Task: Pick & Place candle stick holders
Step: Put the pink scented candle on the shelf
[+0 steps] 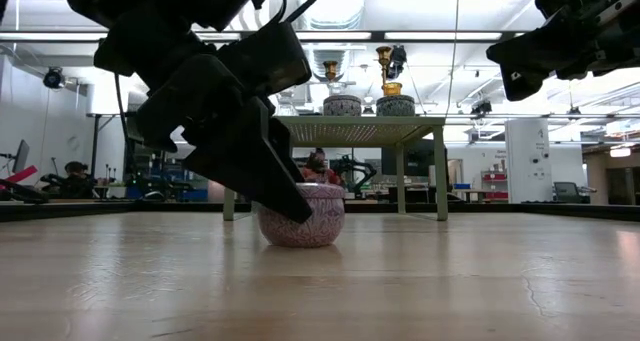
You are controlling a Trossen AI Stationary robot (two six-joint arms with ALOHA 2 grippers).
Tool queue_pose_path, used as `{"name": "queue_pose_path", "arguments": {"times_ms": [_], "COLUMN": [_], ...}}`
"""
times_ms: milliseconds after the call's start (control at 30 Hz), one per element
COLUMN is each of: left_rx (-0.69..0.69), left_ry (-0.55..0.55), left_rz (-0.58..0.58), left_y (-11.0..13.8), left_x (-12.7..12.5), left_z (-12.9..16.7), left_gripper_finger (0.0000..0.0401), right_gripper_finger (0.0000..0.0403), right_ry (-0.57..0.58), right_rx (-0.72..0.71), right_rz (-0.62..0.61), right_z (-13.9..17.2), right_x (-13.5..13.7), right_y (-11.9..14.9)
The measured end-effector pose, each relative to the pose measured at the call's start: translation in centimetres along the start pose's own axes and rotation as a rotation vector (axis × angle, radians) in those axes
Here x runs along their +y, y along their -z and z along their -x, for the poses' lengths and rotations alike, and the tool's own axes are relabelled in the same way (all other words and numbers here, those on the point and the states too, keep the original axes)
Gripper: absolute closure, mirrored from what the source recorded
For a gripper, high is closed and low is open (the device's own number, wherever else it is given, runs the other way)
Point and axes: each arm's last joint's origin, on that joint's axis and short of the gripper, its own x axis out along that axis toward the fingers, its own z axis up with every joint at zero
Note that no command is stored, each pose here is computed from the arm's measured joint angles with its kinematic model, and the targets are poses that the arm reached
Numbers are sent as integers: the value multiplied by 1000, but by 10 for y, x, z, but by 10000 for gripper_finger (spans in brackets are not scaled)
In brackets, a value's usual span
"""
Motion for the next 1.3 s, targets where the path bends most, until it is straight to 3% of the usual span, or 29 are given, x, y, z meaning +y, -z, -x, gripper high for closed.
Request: {"name": "queue_pose_path", "arguments": {"times_ms": [233,400,533,733,1000,1300], "left_rx": [-15,-53,-131,-252,-283,-285], "left_ry": [-48,-250,-332,-520,-636,-723], "left_rz": [-8,15,99,327,413,469], "left_y": [-18,-33,-46,-57,-62,-60], "left_x": [8,27,49,89,132,161], "left_z": [34,75,104,136,150,155], "left_gripper_finger": [96,94,94,93,92,92], "right_gripper_finger": [394,394,394,394,394,394], "right_ry": [0,0,0,0,0,0], "right_rx": [0,0,1,0,0,0], "right_rz": [0,0,0,0,0,0], "right_z": [0,0,0,0,0,0], "right_x": [0,0,0,0,0,0], "right_y": [0,0,0,0,0,0]}}
